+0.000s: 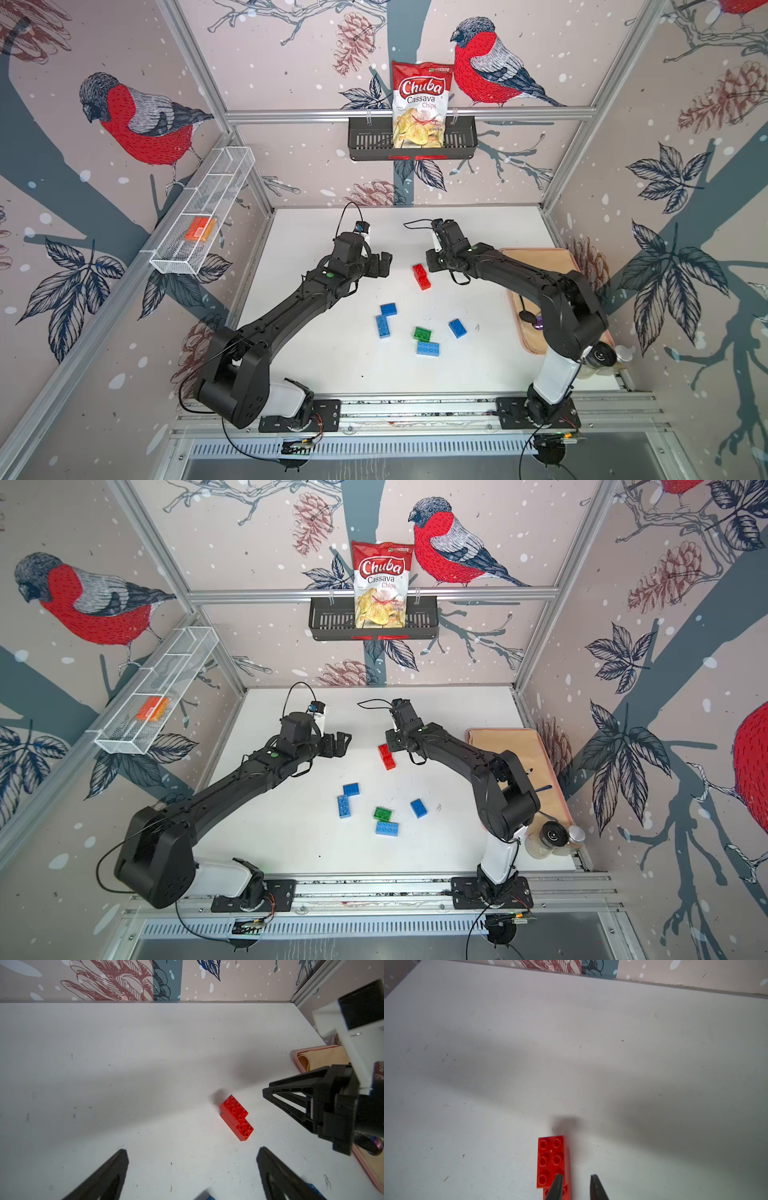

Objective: Assemble a rectangle with lego
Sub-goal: Adjust the lego brick at the center of the board.

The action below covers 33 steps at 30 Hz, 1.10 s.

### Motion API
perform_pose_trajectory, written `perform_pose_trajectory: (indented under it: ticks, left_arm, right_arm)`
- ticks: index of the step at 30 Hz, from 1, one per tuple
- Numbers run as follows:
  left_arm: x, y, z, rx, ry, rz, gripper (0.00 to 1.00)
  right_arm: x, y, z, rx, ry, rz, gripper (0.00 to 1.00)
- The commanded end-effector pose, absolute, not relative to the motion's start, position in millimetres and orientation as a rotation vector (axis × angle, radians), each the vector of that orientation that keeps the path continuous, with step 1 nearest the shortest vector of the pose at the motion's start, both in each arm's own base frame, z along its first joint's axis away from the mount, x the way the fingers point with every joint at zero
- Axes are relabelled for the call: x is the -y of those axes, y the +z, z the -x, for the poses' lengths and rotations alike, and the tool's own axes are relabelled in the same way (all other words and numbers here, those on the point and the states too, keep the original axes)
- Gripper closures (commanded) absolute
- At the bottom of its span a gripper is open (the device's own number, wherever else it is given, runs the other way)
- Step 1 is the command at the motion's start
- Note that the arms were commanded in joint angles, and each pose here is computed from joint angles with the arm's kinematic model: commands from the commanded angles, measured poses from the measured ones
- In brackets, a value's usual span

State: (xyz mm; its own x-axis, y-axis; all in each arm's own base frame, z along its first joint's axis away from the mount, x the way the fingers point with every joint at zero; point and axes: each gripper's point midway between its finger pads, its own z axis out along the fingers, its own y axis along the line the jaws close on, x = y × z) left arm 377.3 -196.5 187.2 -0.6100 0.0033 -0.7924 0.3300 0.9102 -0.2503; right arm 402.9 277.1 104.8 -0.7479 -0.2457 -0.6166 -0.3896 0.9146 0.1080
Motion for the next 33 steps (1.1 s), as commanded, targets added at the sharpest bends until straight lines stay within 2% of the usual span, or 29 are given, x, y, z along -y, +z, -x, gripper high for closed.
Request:
perform_pose_trajectory:
  ticks: [1, 15, 33]
  left_arm:
    - [191, 188, -381, -2.188, -0.454, -0.212, 0.04]
    - [180, 183, -388, -2.211, -0.477, -0.146, 0.04]
    - [174, 182, -390, -2.212, -0.460, -0.129, 0.04]
  right_arm:
    - [-281, 88, -399, -2.525, 0.301, 0.471, 0.76]
    - [-307, 71, -391, -2.567, 0.329, 0.566, 0.85]
    - [-304, 52, -376, -2.616, 0.304, 0.565, 0.86]
